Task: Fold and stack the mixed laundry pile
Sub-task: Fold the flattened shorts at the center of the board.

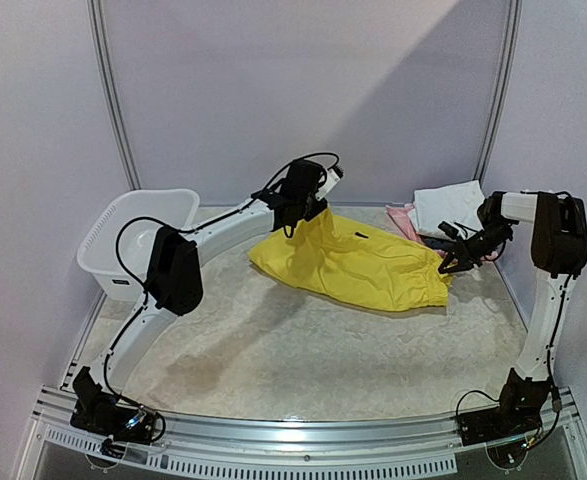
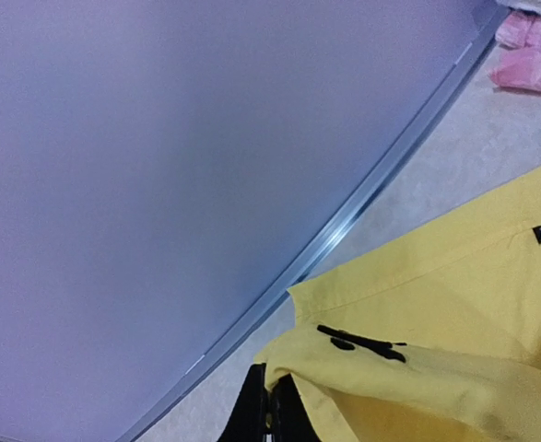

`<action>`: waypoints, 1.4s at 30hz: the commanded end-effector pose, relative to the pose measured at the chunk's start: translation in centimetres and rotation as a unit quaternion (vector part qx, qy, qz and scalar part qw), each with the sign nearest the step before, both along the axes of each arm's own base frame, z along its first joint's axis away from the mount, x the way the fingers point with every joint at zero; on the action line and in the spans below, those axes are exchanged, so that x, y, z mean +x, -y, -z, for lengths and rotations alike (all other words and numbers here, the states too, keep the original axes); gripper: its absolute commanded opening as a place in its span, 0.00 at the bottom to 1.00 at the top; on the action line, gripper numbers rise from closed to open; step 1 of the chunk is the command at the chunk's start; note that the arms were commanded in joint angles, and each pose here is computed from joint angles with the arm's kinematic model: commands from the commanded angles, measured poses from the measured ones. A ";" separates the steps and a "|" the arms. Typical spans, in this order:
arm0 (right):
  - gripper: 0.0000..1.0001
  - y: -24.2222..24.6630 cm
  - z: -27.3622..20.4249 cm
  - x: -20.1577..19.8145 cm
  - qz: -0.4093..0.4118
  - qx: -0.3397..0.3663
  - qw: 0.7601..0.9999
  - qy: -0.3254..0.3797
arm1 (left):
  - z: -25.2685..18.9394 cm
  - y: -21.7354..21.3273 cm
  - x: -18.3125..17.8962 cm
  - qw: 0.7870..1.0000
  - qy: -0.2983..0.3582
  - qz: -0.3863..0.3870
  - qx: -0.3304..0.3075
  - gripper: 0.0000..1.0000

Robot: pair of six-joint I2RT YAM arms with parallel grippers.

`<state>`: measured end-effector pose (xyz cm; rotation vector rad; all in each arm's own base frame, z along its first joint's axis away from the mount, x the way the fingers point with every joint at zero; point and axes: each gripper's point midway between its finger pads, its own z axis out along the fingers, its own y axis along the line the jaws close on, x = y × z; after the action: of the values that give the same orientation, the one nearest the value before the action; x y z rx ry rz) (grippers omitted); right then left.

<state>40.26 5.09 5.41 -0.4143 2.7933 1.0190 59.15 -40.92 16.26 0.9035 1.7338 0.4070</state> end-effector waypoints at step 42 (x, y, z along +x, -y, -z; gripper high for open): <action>0.06 3.2 -4.8 7.1 0.050 -0.063 0.987 0.136 | 5.8 -5.8 5.5 0.988 -0.038 -0.068 -0.132 0.00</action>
<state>46.59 2.45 6.75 -0.3723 2.6929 0.7539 63.74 -36.10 11.67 0.6499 1.8527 0.2442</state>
